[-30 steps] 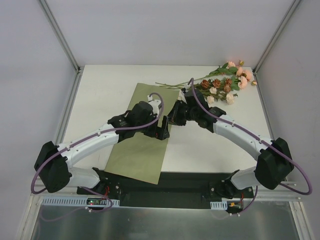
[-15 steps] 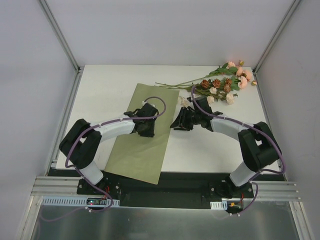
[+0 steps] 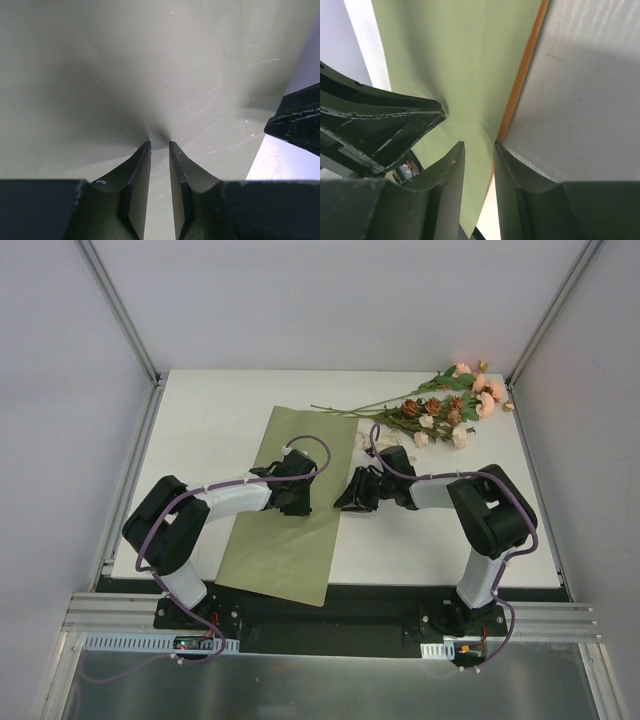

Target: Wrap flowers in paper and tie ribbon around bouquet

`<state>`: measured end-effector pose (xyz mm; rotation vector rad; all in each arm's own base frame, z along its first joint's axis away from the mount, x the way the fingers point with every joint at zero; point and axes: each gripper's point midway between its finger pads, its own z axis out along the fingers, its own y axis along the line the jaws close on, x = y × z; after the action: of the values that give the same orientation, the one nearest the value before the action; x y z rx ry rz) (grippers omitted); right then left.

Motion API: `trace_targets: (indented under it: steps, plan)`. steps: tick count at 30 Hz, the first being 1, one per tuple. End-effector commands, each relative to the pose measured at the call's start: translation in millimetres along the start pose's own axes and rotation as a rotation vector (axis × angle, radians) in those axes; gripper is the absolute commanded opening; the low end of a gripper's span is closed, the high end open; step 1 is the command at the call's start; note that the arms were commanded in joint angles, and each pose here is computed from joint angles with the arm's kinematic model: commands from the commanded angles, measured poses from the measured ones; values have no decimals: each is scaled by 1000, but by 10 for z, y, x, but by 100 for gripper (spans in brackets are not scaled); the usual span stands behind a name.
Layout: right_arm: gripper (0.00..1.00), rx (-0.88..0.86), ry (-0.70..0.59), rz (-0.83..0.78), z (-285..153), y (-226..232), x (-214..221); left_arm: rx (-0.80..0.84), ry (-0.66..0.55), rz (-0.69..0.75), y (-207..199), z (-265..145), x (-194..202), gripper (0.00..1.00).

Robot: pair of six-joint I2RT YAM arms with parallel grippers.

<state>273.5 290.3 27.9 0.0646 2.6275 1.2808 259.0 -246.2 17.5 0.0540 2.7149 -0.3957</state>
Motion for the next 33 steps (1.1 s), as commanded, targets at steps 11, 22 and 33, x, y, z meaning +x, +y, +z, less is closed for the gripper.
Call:
trace_targets:
  steps: [11, 22, 33]
  plan:
    - [24, -154, -24, -39, 22, 393, -96, 13, 64, -17, 22, 11, 194, 20]
    - [33, -77, -66, -60, 227, 305, -198, 45, 52, -18, -17, -34, 190, 20]
    - [45, 101, -51, -138, 103, -25, 59, 46, 37, -17, 23, -85, 208, 20]
